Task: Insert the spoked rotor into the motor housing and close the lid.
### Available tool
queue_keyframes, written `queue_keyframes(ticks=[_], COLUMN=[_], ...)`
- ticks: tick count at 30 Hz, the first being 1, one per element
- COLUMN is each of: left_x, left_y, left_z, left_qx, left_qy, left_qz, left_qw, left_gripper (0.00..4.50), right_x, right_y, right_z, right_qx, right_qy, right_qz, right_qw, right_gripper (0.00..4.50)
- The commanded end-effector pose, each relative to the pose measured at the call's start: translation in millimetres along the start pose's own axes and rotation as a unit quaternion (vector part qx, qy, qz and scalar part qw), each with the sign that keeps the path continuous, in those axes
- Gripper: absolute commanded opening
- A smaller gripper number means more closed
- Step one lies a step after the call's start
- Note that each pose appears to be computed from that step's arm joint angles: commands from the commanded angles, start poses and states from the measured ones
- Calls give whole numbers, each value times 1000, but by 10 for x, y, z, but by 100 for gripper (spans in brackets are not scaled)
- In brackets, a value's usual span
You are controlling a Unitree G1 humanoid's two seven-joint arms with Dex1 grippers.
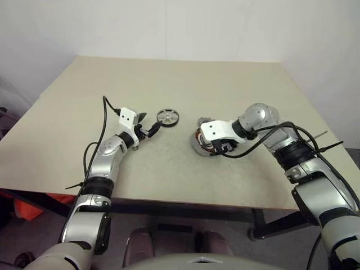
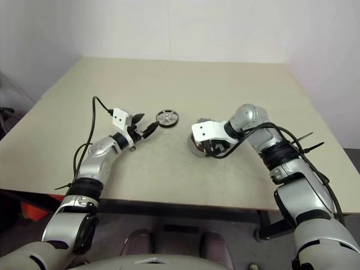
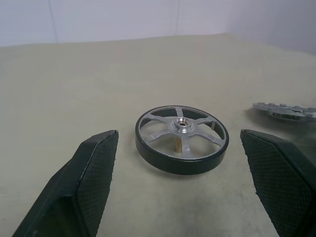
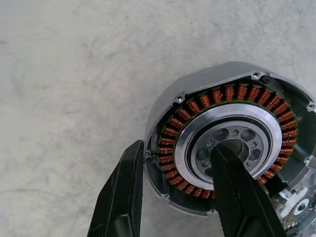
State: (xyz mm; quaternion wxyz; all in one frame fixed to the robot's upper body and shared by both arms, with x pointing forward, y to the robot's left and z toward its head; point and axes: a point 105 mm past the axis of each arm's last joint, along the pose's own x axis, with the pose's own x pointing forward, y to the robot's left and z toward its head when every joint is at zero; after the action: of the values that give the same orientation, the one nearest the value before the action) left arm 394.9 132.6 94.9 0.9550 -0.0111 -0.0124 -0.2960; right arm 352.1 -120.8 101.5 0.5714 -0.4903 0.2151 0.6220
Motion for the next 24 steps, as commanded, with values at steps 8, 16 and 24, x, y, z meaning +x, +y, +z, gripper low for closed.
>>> queue_keyframes(ticks=[8,16,24], left_x=[5,9,-270], left_y=[40,13,-41], left_z=[180,165,160], left_qx=[19,8,-19], left_qy=[-25,-18,39], left_qz=[2,-11,-106], left_qw=[1000,1000,993], left_gripper=[420,420,420], right_x=[-41,-217,-605], right_y=[-81,-103,-201], right_z=[113,255,568], right_qx=[-12,-13,16], right_qy=[-18,-47,-134], right_qz=[-20,-45,-137], right_qw=[1000,998,981], right_gripper=[387,387,387])
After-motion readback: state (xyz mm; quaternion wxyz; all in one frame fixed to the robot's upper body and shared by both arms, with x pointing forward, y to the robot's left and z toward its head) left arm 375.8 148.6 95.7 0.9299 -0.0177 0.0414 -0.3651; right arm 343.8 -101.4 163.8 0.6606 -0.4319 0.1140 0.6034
